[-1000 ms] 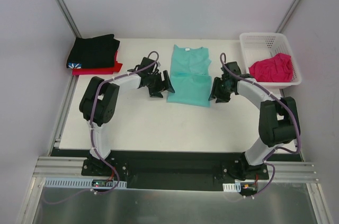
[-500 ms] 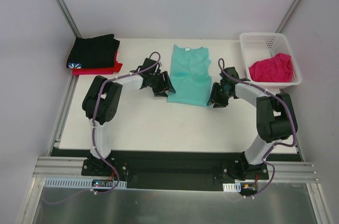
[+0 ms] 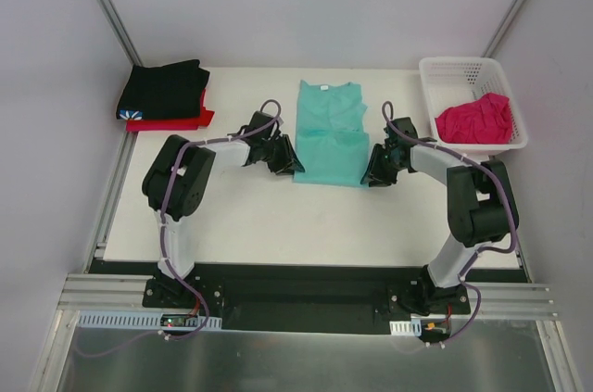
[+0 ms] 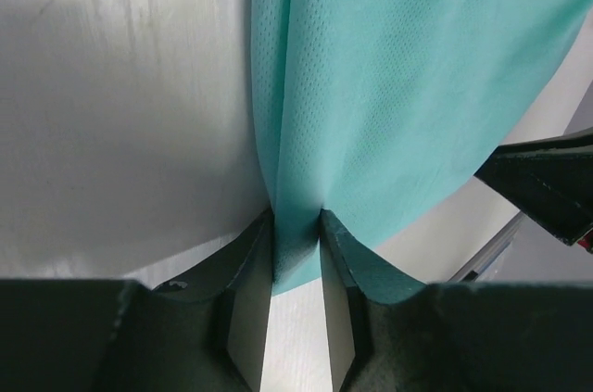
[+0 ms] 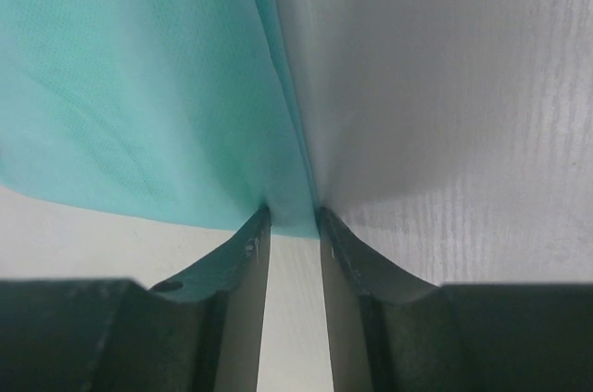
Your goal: Fold and stack the t-shirts
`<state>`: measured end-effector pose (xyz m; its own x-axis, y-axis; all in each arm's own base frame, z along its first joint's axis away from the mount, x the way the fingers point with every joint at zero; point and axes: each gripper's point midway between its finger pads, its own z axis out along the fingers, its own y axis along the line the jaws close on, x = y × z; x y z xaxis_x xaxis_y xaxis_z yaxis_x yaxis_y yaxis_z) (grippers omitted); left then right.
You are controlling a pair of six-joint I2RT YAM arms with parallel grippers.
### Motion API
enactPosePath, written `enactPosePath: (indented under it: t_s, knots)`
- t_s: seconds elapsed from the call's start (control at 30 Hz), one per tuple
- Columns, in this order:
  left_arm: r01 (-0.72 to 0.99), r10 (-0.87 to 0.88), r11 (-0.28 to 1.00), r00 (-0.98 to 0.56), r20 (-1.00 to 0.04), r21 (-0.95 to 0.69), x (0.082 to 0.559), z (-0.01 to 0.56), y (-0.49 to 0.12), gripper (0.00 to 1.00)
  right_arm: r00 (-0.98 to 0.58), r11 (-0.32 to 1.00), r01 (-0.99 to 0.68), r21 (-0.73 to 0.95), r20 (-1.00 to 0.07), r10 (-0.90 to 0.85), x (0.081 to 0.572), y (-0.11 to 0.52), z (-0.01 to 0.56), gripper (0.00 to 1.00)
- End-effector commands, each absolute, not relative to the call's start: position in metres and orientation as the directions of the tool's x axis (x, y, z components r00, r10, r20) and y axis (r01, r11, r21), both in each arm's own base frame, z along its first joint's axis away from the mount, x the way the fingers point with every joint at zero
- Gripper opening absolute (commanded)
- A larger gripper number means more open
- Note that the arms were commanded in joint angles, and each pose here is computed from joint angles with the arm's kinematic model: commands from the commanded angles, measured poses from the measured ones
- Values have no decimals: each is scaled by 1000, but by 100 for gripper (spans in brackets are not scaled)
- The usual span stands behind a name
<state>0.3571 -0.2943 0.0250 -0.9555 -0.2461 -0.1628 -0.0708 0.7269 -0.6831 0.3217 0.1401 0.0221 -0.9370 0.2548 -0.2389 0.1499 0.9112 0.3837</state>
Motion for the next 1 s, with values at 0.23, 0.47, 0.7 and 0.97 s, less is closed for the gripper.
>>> enactPosePath:
  t_s: [0.23,0.47,0.7,0.97]
  knots:
    - [-109,-228,782,-966,-119,-613,291,5,-270,25,-941,898,138,419,-228,251,289,150,27,16]
    - [-85,-201,795,-971,-129,-600,256,7,-270,24,-953,910,111,399,-218,211,234,151,32,15]
    - [-41,-165,800,-974,-153,-598,212,20,-278,24,-957,928,93,361,-224,184,184,144,34,19]
    - [-11,-178,793,-960,-215,-609,203,51,-275,72,-919,930,89,357,-331,215,189,135,58,46]
